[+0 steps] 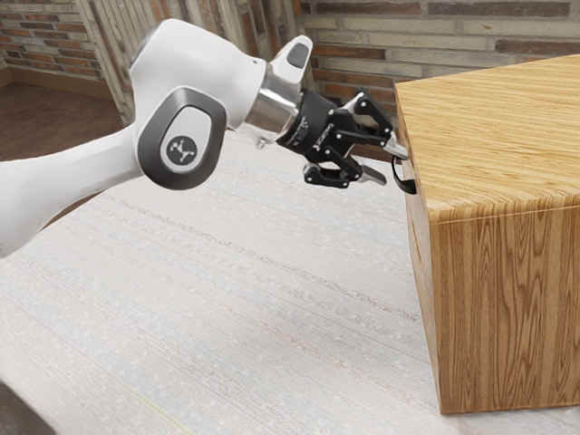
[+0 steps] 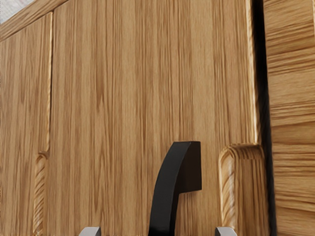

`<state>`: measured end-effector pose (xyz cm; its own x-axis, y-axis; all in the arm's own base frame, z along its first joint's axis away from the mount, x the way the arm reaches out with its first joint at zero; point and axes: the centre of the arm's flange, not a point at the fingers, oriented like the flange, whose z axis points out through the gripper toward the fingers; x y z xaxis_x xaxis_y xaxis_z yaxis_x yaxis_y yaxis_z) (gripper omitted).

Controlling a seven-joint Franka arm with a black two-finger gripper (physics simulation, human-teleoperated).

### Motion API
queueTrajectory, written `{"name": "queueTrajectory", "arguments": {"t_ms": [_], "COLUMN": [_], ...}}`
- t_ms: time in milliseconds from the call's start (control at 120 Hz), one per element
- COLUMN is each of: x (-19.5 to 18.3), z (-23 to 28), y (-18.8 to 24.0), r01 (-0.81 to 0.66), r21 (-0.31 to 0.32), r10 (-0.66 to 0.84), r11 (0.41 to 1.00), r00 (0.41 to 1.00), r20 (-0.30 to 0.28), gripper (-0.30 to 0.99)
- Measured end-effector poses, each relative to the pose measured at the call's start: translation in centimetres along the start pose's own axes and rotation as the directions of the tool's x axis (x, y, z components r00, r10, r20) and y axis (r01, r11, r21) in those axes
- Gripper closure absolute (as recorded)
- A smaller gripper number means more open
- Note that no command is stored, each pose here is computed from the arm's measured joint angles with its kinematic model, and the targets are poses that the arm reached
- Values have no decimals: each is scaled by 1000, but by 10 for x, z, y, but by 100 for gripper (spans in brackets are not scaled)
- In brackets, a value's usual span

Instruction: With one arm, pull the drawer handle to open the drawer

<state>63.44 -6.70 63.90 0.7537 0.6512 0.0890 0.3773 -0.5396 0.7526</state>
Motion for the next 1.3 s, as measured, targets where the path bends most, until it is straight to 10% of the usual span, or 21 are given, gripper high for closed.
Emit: {"name": "queueTrajectory", "arguments": {"t_ms": [1300], "x": [-16], "z": [12], "y": [-7], "r01": [22], "r21": [66], "r10": [-25], "r11": [998], "r00": [998], "r20": [51], "gripper": [55]}}
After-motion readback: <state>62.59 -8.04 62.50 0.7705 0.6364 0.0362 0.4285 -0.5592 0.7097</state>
